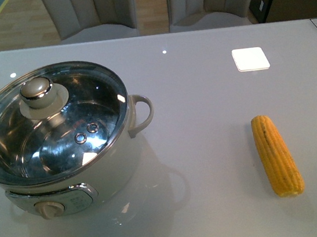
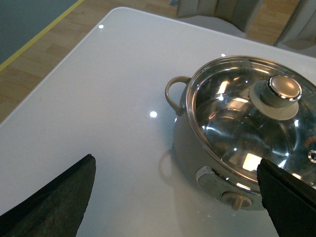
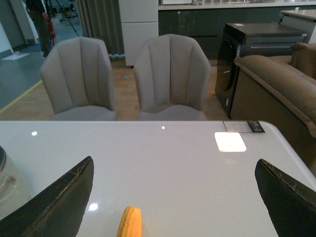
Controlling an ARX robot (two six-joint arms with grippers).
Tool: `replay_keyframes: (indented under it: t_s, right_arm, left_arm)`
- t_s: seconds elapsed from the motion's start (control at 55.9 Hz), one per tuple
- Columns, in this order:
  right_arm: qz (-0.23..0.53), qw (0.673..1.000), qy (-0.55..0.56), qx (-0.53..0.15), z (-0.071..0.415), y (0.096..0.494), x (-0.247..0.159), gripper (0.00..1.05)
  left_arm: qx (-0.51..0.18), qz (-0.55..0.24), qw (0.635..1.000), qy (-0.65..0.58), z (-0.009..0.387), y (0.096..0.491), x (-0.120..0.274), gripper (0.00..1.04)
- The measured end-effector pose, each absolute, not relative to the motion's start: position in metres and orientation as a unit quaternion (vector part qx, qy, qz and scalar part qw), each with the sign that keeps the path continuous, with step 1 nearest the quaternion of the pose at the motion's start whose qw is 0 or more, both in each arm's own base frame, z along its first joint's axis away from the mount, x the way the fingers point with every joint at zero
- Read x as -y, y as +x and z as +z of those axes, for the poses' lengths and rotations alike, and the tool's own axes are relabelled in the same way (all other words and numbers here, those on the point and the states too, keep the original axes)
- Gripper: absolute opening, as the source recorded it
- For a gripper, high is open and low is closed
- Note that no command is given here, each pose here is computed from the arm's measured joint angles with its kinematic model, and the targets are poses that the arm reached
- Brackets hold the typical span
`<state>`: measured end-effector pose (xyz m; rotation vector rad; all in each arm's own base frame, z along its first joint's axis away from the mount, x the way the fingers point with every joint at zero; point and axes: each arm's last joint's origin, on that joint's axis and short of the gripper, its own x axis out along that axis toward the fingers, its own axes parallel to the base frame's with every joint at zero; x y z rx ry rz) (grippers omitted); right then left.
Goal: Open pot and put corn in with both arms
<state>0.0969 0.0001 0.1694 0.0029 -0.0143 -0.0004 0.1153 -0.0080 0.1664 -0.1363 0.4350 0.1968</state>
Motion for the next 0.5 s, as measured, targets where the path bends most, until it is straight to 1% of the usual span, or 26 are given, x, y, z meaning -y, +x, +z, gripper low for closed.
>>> replay_keyframes:
  t_s: [0.143,0.269,0.358,0.501]
  right_arm:
    - [0.000,1.000,0.001,0.007,0.169,0.097,0.000,0.96]
    - [0.000,1.000,0.001,0.007,0.169,0.097,0.000,0.96]
    - [0.000,1.000,0.001,0.007,0.169,0.097,0.000,0.96]
    - [0.000,1.000,0.001,0.007,0.169,0.097,0.000,0.96]
  left_arm:
    - [-0.187,0.079,0.978,-0.043,0.182,0.153,0.009,0.98]
    - [-0.152,0.054,0.986,-0.035,0.195,0.199,0.013,0.98]
    - [-0.143,0.047,0.988,-0.024,0.193,0.232,0.019,0.98]
    - [-0.145,0.024,0.989,-0.013,0.177,0.270,0.029,0.98]
